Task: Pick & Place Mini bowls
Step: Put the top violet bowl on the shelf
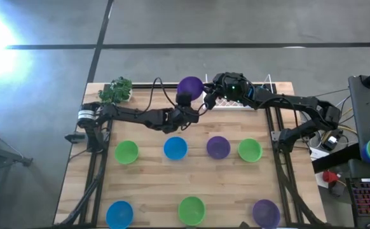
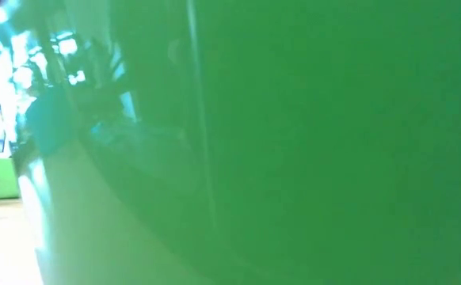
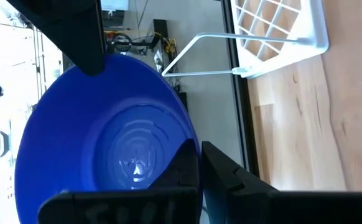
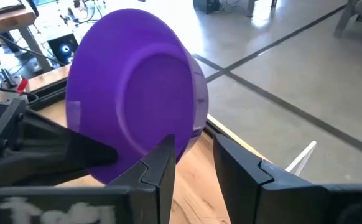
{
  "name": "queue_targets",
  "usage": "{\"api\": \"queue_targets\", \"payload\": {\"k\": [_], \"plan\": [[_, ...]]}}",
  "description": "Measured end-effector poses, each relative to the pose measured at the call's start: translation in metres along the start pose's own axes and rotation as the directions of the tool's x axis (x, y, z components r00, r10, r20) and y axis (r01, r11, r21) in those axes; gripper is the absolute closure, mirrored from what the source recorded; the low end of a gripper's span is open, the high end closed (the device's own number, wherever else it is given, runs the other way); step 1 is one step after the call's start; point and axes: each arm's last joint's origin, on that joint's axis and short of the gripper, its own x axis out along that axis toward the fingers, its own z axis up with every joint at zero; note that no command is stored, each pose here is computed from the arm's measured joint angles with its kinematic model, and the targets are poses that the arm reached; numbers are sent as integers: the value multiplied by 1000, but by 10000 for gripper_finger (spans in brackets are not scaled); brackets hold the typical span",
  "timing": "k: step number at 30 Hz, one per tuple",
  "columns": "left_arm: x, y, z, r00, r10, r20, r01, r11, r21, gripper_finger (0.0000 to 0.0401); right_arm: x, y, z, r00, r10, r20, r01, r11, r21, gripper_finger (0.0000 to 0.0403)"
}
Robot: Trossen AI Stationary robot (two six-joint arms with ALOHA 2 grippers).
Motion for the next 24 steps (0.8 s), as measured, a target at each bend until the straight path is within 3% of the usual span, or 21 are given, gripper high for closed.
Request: {"api": "queue_targets", "payload": {"k": [17,24], "plan": [[-2,-7,0,993,-97,65,95,995,36,401,1,-1,0,1000,3,10,-3,999,-32,298],[-3,-8,1,991,-108,81,105,994,42,401,1,1,-1,998,68,-12,-68,993,-93,298]]}}
